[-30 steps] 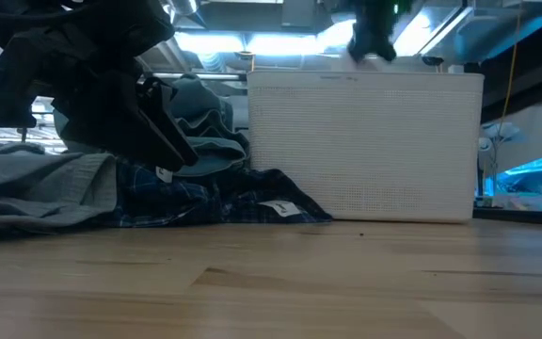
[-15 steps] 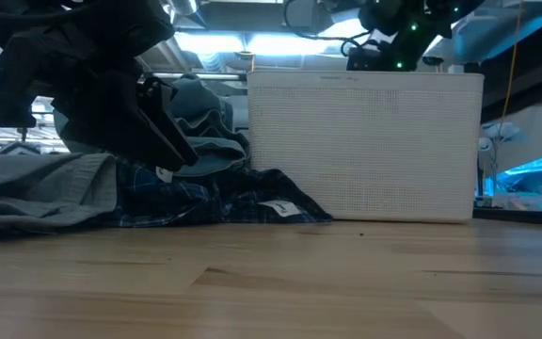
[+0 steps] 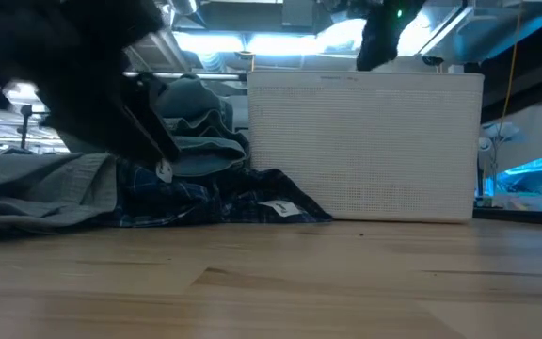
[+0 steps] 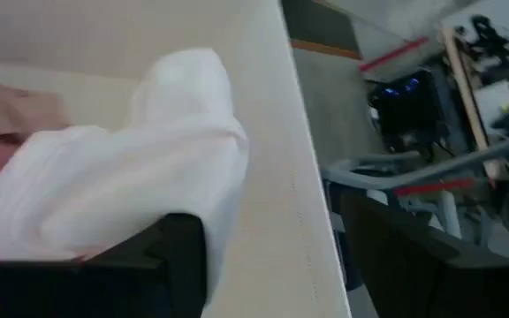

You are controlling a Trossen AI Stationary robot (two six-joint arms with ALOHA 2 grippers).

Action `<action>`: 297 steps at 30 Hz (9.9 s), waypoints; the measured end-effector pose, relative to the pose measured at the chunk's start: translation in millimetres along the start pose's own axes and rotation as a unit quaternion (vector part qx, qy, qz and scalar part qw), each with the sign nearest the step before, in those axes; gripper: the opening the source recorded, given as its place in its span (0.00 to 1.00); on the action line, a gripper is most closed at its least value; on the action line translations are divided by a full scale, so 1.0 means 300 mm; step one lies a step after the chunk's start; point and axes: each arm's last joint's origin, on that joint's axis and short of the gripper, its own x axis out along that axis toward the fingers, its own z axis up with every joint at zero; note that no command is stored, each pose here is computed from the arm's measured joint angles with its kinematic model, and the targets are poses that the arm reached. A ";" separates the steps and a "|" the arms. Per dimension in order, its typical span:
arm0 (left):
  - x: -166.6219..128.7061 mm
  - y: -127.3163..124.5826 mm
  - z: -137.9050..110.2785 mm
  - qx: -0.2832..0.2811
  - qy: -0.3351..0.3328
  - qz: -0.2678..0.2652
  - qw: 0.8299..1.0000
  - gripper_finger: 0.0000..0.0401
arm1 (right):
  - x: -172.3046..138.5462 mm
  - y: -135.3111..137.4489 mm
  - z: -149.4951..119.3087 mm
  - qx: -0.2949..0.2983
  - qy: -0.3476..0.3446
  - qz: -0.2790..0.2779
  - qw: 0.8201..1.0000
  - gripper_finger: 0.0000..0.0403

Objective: Sort clothes
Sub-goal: Put the white underwear into the white laundry bin, then put the white boxer into the white laundry bin

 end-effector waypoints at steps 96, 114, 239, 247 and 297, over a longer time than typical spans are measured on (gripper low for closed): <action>-0.045 -0.175 0.164 -0.013 0.088 -0.082 0.993 0.02 | -0.503 0.844 0.075 -0.116 -0.052 0.102 0.987 0.63; 0.000 0.175 0.292 -0.091 0.000 0.067 0.994 0.06 | -0.448 1.133 0.094 -0.138 -0.095 0.053 0.985 0.63; -0.211 -0.067 0.494 -0.002 -0.073 0.090 0.993 0.02 | -0.772 1.165 0.134 -0.131 -0.206 0.057 0.968 0.07; -0.349 0.019 0.559 0.000 -0.103 0.078 0.992 0.03 | -0.804 1.046 0.114 -0.132 -0.201 0.045 0.970 0.07; -0.318 0.046 0.521 -0.085 0.040 -0.187 0.978 0.03 | -0.831 1.049 0.068 -0.088 -0.187 0.096 0.974 0.07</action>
